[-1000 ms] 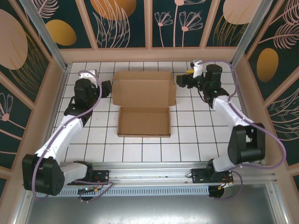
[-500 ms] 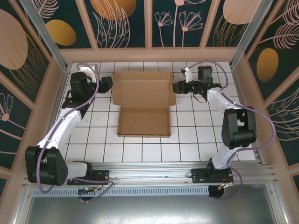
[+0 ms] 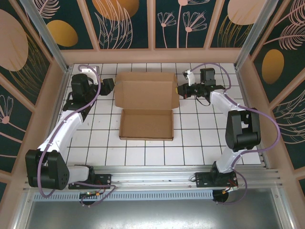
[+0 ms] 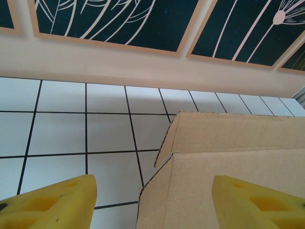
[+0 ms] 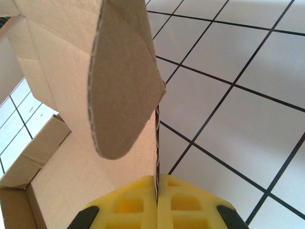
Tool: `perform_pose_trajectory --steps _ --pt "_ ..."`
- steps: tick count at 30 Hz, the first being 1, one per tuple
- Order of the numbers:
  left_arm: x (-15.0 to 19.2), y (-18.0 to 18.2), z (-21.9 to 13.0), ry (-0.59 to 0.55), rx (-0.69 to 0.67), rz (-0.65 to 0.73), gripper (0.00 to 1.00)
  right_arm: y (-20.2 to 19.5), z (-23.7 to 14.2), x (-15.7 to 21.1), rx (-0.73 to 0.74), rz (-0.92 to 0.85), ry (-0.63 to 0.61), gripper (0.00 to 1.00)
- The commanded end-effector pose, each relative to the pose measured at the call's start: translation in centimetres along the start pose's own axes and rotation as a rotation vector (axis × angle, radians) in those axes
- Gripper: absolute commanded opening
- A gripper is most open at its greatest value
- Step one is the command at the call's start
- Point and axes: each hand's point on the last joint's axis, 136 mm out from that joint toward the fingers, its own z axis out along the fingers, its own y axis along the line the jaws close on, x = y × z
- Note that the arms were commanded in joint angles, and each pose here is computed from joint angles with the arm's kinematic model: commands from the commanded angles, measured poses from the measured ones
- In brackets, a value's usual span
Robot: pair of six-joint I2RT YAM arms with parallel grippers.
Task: Fold the paper box
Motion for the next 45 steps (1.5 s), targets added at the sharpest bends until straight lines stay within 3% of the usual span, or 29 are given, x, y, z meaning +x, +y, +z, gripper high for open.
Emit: perform_pose_trajectory --steps 1,5,6,15,26,30,38,45 --pt "-1.7 -0.7 -0.3 -0.063 0.035 0.061 0.64 0.0 -1.3 -2.4 0.068 -0.100 -0.075 0.00" --pt "-1.8 -0.4 0.2 -0.076 0.028 0.154 0.63 -0.9 -2.0 -3.1 0.117 -0.165 -0.100 0.00" --pt "-0.4 -0.4 0.7 -0.046 0.047 0.175 0.63 -1.1 -2.3 -3.2 0.118 -0.170 -0.106 0.00" --pt "4.1 -5.1 2.2 0.110 0.420 0.314 0.65 -1.6 -3.7 -2.8 0.137 -0.175 -0.153 0.00" --pt "7.6 -3.3 4.7 0.215 0.395 0.295 0.61 -1.0 -3.2 -2.3 0.132 -0.178 -0.155 0.00" --pt "8.5 -3.4 5.5 0.255 0.426 0.268 0.49 -0.8 -2.9 -2.2 0.132 -0.181 -0.145 0.00" --pt "7.8 -4.3 6.3 0.256 0.491 0.241 0.15 -0.3 -2.4 -2.1 0.149 -0.187 -0.137 0.00" --pt "7.1 -4.9 5.8 0.222 0.513 0.219 0.00 -0.3 -3.0 -3.1 0.208 -0.151 -0.209 0.00"
